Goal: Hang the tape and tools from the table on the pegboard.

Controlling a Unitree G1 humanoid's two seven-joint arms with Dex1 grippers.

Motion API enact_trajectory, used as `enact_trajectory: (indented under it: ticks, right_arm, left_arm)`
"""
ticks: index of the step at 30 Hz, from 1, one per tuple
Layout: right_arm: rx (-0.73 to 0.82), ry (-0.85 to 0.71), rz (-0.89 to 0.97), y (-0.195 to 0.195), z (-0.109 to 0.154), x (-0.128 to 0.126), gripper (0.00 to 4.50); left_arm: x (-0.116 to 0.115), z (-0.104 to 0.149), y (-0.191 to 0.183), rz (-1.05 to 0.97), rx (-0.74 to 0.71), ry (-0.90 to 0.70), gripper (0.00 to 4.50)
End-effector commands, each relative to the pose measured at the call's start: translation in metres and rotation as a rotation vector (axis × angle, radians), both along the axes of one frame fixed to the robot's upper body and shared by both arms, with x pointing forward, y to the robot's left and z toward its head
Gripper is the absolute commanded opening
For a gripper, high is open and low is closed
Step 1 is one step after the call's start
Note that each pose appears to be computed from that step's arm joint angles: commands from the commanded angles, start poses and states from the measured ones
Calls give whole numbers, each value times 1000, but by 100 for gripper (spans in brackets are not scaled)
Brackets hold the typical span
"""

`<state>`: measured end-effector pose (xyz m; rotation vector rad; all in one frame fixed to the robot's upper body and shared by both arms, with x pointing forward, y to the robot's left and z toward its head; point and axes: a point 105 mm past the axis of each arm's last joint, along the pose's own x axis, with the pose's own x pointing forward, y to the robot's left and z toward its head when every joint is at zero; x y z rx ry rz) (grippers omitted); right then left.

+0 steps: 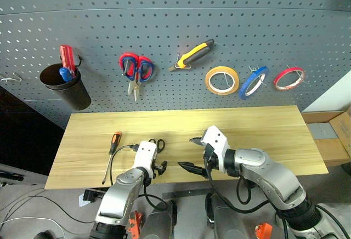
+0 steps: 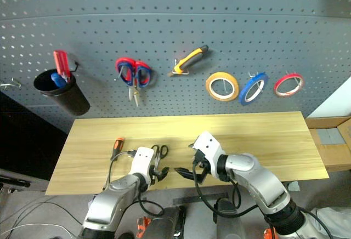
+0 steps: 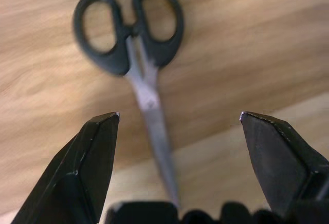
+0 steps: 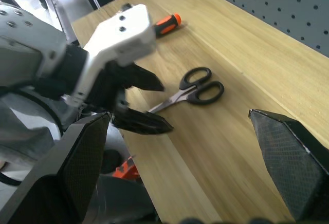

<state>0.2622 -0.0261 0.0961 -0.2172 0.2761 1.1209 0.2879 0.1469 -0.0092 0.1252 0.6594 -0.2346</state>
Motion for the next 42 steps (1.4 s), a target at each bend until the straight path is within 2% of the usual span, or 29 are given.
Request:
enact_trajectory:
  ticks: [1, 10, 14, 22, 23, 24, 31, 32, 34, 36, 37, 39, 42]
  right_arm:
    - [27, -32, 23, 1, 9, -3, 449]
    - [56, -37, -18, -4, 16, 5, 449]
    - [50, -46, -40, -9, 18, 11, 450]
    - [57, -62, -60, -13, 23, 20, 450]
    - [57, -63, -60, -13, 23, 20, 450]
    - [58, -63, -59, -14, 23, 21, 450]
    - [68, -104, -15, -11, 34, 28, 450]
    - [87, -111, 4, -10, 39, 27, 450]
    - [207, -132, 90, -3, 68, 19, 450]
    - [286, -159, 170, 1, 92, 11, 450]
    - [298, -172, 192, 1, 98, 10, 450]
    - [315, -194, 224, 3, 109, 8, 450]
    - [339, -219, 264, 8, 121, 5, 450]
  left_arm:
    - [9, -4, 9, 90, 63, -2, 405]
    - [9, -20, 10, 147, 98, 63, 405]
    - [8, -20, 13, 143, 149, 74, 318]
    - [5, -22, 26, 169, 219, 105, 35]
    - [6, -21, 27, 168, 224, 101, 13]
    - [8, -18, 29, 165, 231, 78, 14]
    - [27, 35, 30, 77, 218, -268, 14]
    - [27, 41, 30, 63, 218, -303, 14]
    - [29, 75, 25, 15, 173, -486, 14]
    - [22, 119, 17, -25, 119, -730, 14]
    - [17, 133, 15, -26, 92, -807, 14]
    - [6, 151, 13, -43, 86, -927, 14]
    - [-6, 163, 11, -63, 107, -1017, 14]
